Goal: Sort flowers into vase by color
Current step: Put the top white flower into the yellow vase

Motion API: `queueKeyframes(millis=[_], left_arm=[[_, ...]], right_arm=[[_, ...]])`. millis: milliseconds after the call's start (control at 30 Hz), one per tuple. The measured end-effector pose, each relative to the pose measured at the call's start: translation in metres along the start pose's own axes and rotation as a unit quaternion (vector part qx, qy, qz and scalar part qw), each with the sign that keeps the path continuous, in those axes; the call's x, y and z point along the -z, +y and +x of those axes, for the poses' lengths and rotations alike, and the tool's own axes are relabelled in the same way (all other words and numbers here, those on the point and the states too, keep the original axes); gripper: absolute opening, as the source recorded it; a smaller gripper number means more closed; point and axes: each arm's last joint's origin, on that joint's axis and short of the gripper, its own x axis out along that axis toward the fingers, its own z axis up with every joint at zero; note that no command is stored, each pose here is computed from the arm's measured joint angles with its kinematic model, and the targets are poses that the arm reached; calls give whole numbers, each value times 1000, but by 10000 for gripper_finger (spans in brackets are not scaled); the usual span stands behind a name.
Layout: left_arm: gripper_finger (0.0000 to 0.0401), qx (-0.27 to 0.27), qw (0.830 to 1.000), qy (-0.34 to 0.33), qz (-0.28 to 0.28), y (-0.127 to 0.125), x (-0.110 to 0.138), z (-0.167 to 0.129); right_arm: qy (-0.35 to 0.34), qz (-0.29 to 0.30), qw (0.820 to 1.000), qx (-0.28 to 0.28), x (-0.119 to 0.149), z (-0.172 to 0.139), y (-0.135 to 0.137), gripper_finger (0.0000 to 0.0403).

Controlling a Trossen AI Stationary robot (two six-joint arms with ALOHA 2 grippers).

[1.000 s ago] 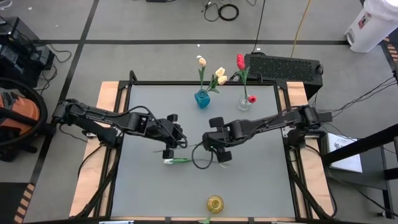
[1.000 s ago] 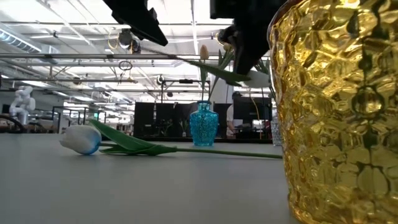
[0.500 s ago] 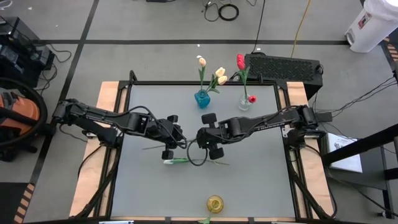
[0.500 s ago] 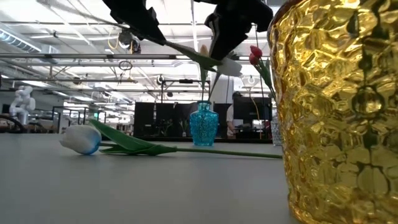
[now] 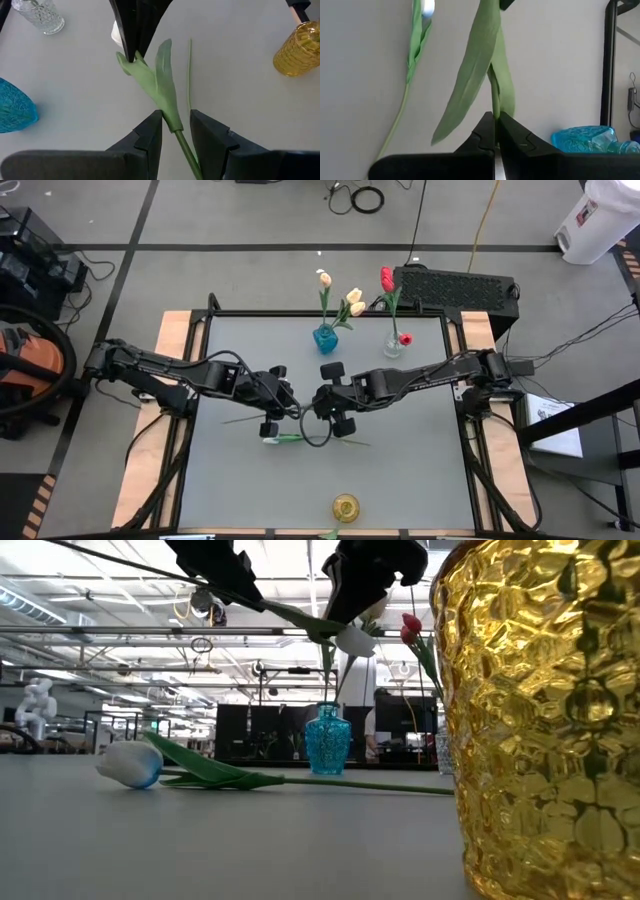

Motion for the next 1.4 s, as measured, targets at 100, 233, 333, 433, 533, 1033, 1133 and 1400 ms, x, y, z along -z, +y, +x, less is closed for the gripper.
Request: queueKeyframes(millis=[100,233,333,433,533,1033,1133,1400], left_arm=[[107,-1,1000,0,0,0,0,0],[107,-2,1000,0,1,0,0,0],[106,-2,1000,0,-1,0,0,0],[93,-4,1000,0,-12,0,0,0],[63,-5,1000,0,-12,0,0,0],[10,-9,1000,16,-12,0,3,0],[10,-13,1000,17,-11,1,3,0],[10,-29,999,20,-11,2,4,0]], right_arm=[[-5,2,1000,1,-1,0,0,0],[-11,4,1000,2,-2,0,-1,0],[-11,4,1000,2,-2,0,-1,0],[-12,4,1000,2,-2,0,-1,0],[-12,5,1000,1,-2,0,0,0],[-16,5,1000,1,-3,-1,2,0],[-15,6,1000,2,-3,-1,2,2],[-16,21,1000,2,-4,-1,2,50]])
